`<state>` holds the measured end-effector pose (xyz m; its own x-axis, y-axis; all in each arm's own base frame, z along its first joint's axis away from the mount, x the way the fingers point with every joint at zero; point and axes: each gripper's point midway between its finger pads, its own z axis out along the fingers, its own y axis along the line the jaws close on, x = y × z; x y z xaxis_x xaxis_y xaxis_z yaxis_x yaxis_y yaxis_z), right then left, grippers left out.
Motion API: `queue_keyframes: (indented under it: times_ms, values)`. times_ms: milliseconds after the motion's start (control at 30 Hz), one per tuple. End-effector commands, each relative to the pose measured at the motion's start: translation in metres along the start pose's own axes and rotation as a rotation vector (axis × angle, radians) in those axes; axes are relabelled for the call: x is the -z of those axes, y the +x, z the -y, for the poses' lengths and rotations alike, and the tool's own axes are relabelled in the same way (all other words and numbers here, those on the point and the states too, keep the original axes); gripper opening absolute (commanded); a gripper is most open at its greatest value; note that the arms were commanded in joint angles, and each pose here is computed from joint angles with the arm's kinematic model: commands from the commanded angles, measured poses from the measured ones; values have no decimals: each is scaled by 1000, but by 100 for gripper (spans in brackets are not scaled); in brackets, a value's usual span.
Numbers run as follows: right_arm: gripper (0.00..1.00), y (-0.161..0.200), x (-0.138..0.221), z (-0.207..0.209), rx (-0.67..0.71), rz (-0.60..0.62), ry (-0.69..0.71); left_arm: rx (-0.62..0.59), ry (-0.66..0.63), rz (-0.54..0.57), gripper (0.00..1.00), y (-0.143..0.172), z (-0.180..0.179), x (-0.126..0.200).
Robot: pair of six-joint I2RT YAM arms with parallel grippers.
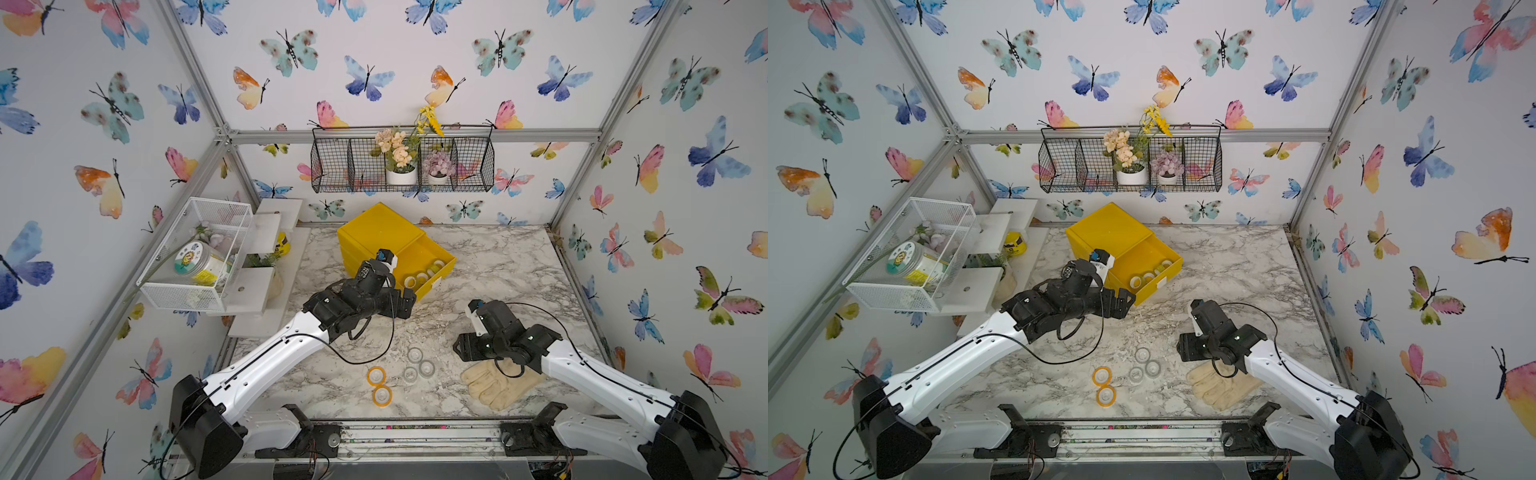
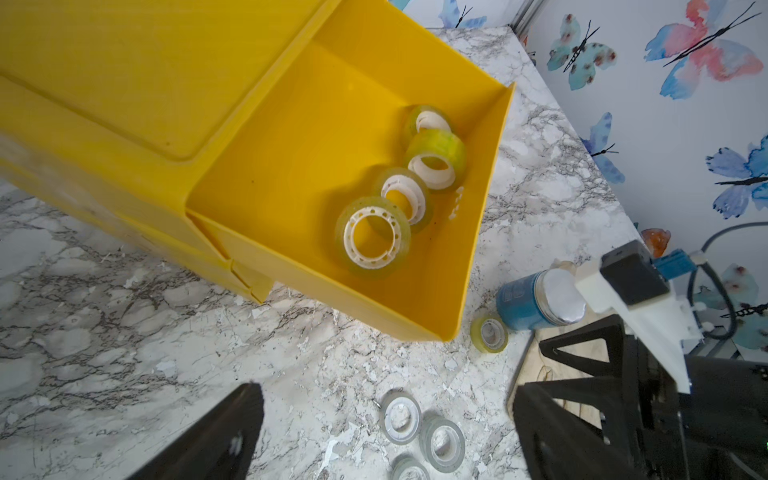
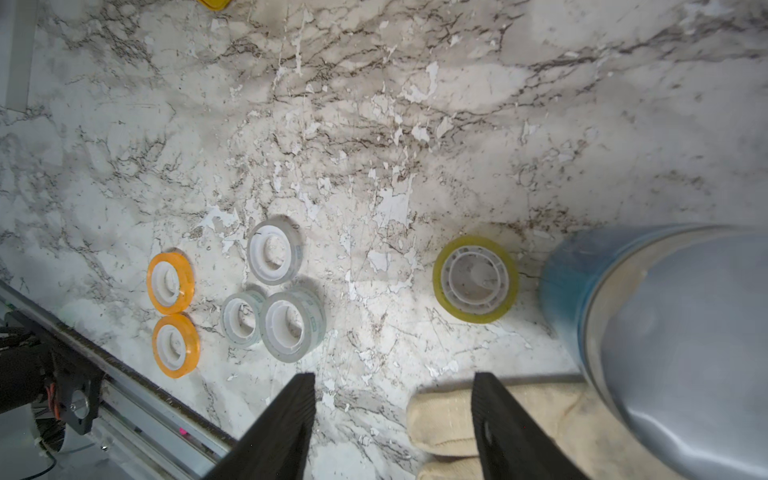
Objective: Place the transparent tape into the drawer according to color
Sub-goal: Pick up the tape at the center of the board.
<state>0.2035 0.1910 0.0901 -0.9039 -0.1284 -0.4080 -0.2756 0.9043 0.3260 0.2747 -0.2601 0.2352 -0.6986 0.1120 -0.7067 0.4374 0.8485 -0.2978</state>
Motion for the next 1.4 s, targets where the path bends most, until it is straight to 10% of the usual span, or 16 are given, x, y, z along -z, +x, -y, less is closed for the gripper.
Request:
queue_keyframes:
  times_ms: [0,833,1367]
  values:
    - [65,-12,-6,9,9,43,65,14,35,-1,99,6,4,2]
    - [66,-12,-60,47,34,-25,280,12,-47,-50,99,33,-18,-10]
    - [48,-6,-66,43,35,-55,256,18,-80,-56,99,36,-25,-14]
